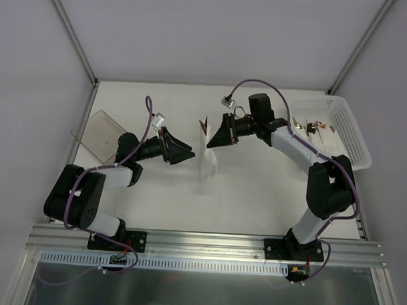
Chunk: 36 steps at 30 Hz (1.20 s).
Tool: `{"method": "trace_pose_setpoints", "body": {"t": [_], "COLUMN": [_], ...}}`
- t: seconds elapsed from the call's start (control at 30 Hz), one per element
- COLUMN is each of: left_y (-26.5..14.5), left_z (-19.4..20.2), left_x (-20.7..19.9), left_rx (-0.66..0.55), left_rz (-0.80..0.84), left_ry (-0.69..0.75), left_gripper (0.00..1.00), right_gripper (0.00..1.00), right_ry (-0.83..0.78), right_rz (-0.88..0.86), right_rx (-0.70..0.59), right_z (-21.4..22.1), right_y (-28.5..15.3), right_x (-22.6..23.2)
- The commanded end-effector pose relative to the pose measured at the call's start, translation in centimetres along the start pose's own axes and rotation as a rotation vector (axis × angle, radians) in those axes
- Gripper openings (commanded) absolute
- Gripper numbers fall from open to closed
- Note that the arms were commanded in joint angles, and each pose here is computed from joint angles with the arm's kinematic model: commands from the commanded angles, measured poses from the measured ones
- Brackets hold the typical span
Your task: Place the utensils on the paper napkin and roll it up
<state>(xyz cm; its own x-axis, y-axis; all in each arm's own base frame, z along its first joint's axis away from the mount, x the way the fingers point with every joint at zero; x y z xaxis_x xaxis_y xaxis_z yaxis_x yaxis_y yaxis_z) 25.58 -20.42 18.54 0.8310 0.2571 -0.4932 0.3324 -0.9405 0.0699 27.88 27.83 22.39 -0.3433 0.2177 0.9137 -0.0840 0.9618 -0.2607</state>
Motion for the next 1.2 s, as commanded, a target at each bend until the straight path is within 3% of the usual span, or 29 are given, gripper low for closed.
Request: {"method": "trace_pose_setpoints", "body": {"t": [0.0,0.53,1.17], "left_y": [0.0,-0.4,-0.4], "left_z": [-4.1,-7.4,-7.4], "left_x": [-3.9,-6.8,-7.0], "left_rx": [-0.063,-0.089,-0.083], "left_rz": [0.199,0.219,0.263], "left_ry": [0.242,0.327,0.306], "left_gripper": [0.65,0.67,0.66], "right_gripper": [0.00,0.00,0.00], "right_ry": [-0.108,-0.161,-0.188], "right_rz": [-0.103,-0.183,-0.239], "right_rx": [0.014,0.060,0.108], "right_z": [0.5,1.8,2.8], "right_y": [-1.1,-0.9,-0.9], "right_x": [4.5,9.2,12.4]}}
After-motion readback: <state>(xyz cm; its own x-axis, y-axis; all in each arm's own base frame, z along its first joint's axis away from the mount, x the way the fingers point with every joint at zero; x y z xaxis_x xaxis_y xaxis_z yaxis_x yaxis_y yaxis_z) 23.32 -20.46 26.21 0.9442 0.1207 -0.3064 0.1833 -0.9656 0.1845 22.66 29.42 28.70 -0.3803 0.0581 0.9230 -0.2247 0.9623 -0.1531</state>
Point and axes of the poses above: each gripper's point midway between its finger pads, its own y axis out along the fingers, its own x axis along the line the jaws close on, z = x × y, the point moved 4 cm from there along -y, back along the fingers, and after that the axes turned 10 degrees about y, right-handed, at the moved point
